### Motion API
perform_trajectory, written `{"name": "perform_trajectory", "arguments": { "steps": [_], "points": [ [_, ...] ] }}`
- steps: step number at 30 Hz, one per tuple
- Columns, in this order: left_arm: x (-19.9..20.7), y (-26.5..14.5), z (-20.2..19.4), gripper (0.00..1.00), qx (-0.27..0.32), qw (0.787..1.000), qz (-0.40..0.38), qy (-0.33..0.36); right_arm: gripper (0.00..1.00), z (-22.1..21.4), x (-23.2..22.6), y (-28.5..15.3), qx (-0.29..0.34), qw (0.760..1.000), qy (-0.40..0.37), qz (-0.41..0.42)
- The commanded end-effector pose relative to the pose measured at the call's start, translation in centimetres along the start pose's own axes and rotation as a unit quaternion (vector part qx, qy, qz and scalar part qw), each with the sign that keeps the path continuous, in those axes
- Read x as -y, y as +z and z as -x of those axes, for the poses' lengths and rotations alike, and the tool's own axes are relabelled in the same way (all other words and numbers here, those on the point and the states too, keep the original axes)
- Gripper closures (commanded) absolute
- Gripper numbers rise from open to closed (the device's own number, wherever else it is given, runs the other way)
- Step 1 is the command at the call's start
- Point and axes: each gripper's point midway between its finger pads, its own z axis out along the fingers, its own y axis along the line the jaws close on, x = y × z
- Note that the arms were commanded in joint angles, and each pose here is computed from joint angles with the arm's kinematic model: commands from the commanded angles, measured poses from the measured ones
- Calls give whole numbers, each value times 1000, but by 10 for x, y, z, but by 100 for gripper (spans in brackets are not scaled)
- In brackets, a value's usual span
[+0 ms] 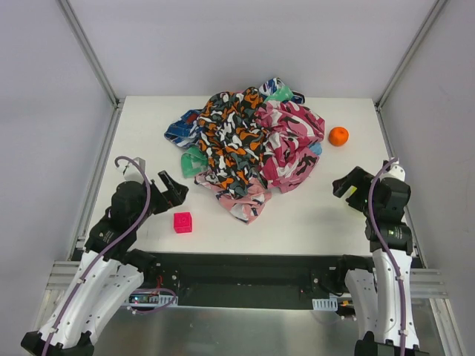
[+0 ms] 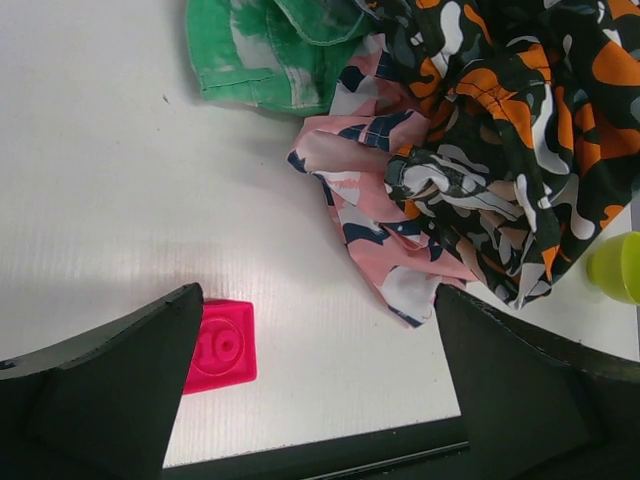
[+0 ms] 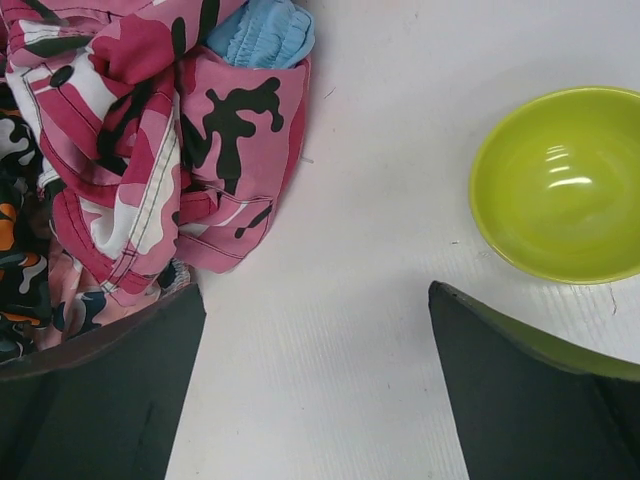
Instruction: Pick out a specific cloth from the pile
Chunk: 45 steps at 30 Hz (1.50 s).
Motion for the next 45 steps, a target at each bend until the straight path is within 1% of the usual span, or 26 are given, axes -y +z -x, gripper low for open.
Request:
{"name": "perform_trajectory", "arguments": {
  "steps": [1,4,7,12,13,14,15,17,19,21,22,24,27,29,33,35,37,39,41,43,44,45],
  "points": [
    [25,-9,9,1,-10,999,-45,11,4,12,-5,-3,37,999,-9,14],
    [36,-3,10,1,-28,997,-63,20,4,14,-1,-7,60,998,-8,9],
    [57,3,16,1,-40,994,-88,49,4,12,-2,-10,70,997,-8,18],
    [108,15,33,1,-35,984,-127,120,4,7,6,-11,87,996,3,8],
    [118,21,31,1,-42,981,-128,140,4,6,6,-11,87,996,4,8],
    [132,27,29,1,-51,975,-139,168,4,5,6,-11,86,996,3,8],
    [147,33,34,1,-47,971,-140,187,4,5,6,-12,85,996,1,9],
    [175,48,27,1,-61,958,-159,233,4,3,4,-12,76,997,-5,12],
    [207,66,11,1,-82,932,-207,284,4,1,5,-12,70,997,-9,12],
    [232,90,-10,1,-118,912,-245,308,5,-3,7,-9,61,998,-12,8],
    [243,101,-15,1,-131,905,-256,313,4,-3,7,-9,60,998,-12,8],
    [257,126,-30,1,-156,898,-261,317,4,-6,8,-7,55,998,-13,8],
    [276,155,-56,1,-173,887,-262,338,4,-7,9,-6,51,999,-15,6],
    [283,175,-69,1,-173,887,-246,351,4,-7,10,-5,50,999,-15,4],
    [289,215,-91,1,-140,891,-178,394,4,-9,12,-3,46,999,-14,0],
    [287,234,-104,1,-129,887,-143,420,4,-9,13,-2,46,999,-14,-4],
    [280,250,-118,1,-123,878,-104,450,4,-10,14,-2,47,999,-13,-7],
    [269,265,-140,1,-131,862,-74,484,4,-12,14,0,44,999,-13,-5],
    [263,274,-149,1,-117,851,-41,510,4,-11,12,0,45,999,-13,1],
    [260,282,-152,1,-97,848,-7,522,4,-12,12,2,40,999,-12,1],
    [253,288,-156,1,-96,838,6,537,4,-13,12,2,39,999,-12,1],
    [253,293,-158,1,-93,838,9,538,4,-13,13,2,38,999,-11,0]
  ]
}}
